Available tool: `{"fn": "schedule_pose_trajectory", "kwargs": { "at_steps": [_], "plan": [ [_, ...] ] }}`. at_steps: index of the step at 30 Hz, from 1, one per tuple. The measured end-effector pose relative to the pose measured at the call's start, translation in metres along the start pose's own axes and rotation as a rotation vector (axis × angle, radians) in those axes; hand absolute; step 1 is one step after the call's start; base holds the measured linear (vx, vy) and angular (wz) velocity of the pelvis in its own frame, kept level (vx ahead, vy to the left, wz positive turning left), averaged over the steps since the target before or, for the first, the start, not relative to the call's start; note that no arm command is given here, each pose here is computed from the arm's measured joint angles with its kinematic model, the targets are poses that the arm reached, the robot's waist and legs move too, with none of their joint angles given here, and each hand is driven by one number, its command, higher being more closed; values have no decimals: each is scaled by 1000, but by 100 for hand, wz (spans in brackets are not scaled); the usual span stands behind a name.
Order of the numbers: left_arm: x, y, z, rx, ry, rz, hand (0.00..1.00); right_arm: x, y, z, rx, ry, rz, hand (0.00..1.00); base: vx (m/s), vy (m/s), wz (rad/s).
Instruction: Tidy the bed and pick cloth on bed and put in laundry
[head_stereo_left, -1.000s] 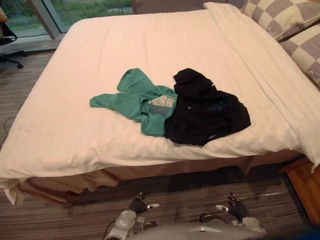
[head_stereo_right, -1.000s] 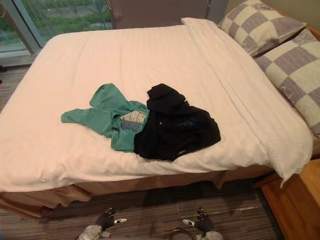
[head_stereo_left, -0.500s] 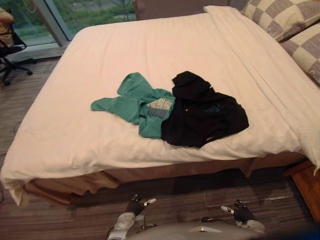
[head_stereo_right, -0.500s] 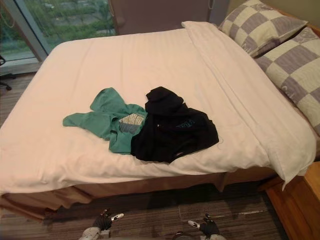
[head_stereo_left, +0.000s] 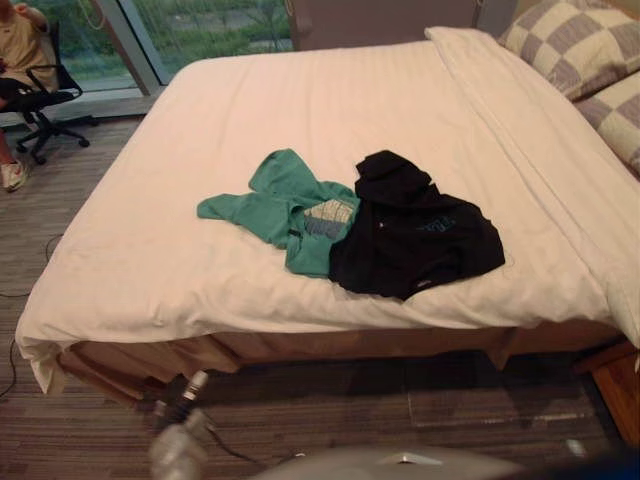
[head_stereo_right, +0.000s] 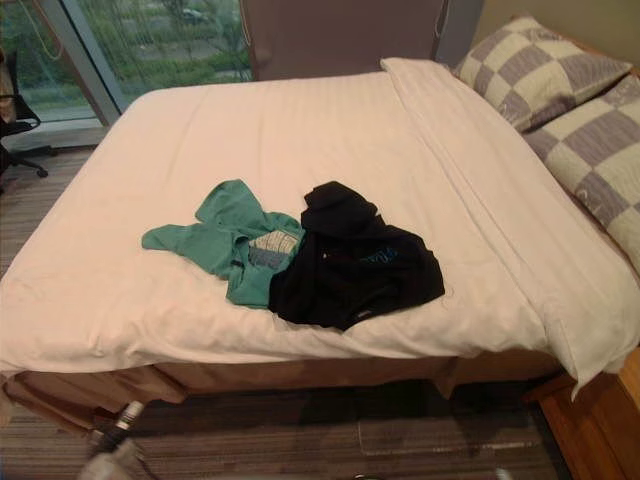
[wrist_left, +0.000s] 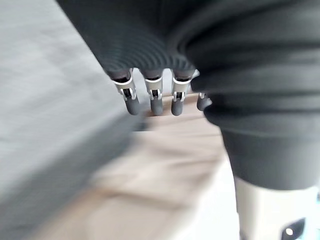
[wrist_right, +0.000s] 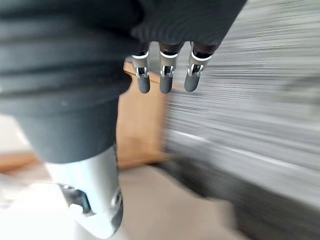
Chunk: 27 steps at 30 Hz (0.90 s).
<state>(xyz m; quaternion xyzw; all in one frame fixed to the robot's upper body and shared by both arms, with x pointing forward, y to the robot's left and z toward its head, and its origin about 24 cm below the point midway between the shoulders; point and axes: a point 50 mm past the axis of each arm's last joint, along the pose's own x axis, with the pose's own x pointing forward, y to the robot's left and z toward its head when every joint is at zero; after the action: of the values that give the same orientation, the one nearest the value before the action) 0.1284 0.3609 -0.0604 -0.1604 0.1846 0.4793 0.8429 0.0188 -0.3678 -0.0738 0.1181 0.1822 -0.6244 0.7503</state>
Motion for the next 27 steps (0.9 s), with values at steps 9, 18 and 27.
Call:
{"fn": "schedule_pose_trajectory", "kwargs": {
  "at_steps": [9,18,27],
  "plan": [
    [-19,-26,180,94,-737,-205,0,-23,56,158,-298,-794,320,0,53,-20,-3],
    [-41,-85,203,360,-928,-327,0,-65,140,171,-500,-883,785,0,-18,-41,-24],
    [-30,-151,104,828,-761,-411,0,-100,191,112,-599,-699,1016,0,-95,-26,-17]
  ]
}}
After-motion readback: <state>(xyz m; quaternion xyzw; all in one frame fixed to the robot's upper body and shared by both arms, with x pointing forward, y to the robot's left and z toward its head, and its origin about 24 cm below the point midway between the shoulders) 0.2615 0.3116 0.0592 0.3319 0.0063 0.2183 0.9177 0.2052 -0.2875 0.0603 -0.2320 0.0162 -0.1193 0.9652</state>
